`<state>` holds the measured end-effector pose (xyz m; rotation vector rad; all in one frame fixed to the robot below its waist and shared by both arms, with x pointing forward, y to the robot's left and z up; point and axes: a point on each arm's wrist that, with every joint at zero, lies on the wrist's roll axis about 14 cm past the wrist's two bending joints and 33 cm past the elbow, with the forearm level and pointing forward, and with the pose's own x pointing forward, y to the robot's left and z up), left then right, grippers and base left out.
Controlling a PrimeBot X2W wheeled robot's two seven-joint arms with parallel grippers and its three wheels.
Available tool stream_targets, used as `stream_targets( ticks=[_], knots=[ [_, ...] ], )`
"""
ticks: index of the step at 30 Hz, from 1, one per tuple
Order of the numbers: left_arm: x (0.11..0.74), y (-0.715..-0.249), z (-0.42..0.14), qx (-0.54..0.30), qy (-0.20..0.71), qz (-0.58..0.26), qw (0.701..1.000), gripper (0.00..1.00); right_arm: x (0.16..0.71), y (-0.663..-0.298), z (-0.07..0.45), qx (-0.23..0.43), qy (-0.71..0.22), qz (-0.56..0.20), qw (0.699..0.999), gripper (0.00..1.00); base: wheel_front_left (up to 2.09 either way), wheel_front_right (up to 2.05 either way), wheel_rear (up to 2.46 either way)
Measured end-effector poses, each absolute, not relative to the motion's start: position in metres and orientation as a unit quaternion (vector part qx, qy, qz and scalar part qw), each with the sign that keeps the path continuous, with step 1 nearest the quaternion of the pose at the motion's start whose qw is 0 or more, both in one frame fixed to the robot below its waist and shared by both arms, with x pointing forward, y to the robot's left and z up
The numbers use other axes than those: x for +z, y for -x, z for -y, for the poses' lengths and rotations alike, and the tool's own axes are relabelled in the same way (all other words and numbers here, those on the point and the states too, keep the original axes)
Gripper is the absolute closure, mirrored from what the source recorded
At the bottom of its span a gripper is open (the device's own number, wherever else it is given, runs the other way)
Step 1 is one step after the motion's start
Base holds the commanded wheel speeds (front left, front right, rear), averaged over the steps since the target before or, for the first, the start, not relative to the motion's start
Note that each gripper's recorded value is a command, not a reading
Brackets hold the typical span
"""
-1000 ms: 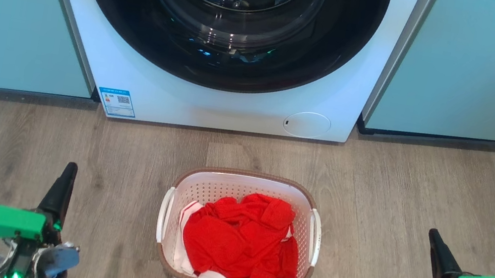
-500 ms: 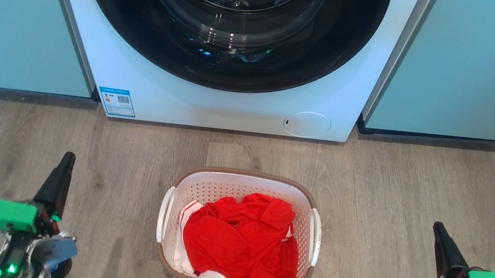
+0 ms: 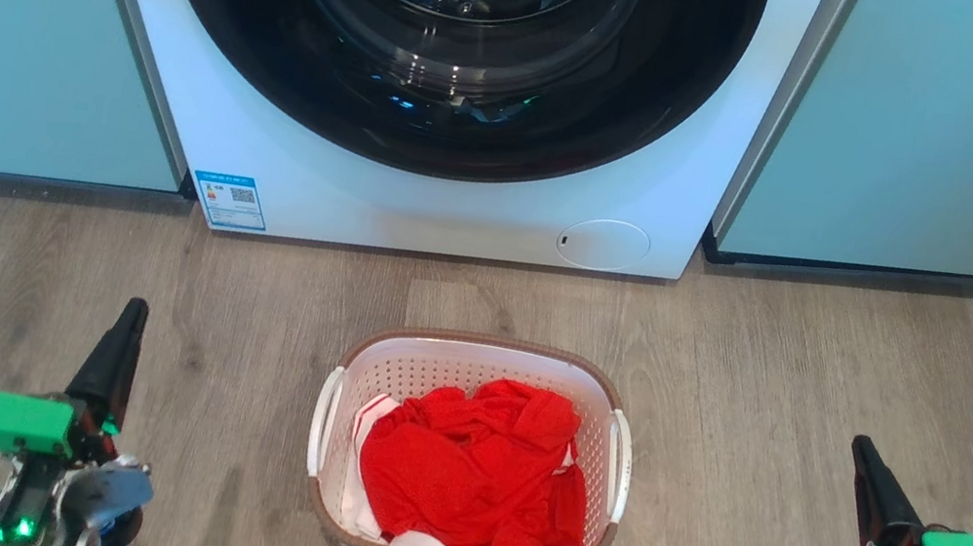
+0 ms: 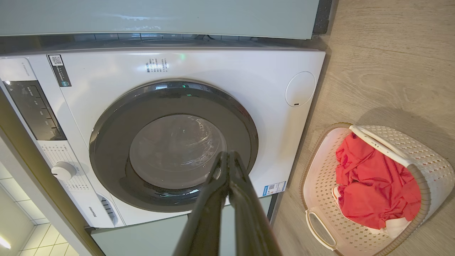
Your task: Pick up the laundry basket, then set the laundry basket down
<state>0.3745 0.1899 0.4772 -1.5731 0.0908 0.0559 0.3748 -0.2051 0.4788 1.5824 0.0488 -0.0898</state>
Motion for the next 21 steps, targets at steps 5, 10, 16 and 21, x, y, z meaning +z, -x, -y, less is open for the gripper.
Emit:
stream_targets(
  ticks=[5, 10, 16, 21],
  knots=[
    [0.4772, -0.3745, -0.1897, 0.025, 0.708, -0.041, 0.705, 1.0, 0.4788, -0.3747, 0.2055, -0.041, -0.711, -0.021, 0.702, 1.0, 0.0, 0.0, 0.0],
    [0.4772, -0.3745, -0.1897, 0.025, 0.708, -0.041, 0.705, 1.0, 0.4788, -0.3747, 0.2061, -0.041, -0.711, -0.021, 0.702, 1.0, 0.0, 0.0, 0.0],
    [0.4772, -0.3745, -0.1897, 0.025, 0.708, -0.041, 0.704, 1.0, 0.4788, -0.3747, 0.2062, -0.041, -0.711, -0.021, 0.702, 1.0, 0.0, 0.0, 0.0],
    [0.4773, -0.3745, -0.1897, 0.025, 0.708, -0.04, 0.704, 1.0, 0.4788, -0.3747, 0.206, -0.04, -0.711, -0.022, 0.702, 1.0, 0.0, 0.0, 0.0]
  ],
)
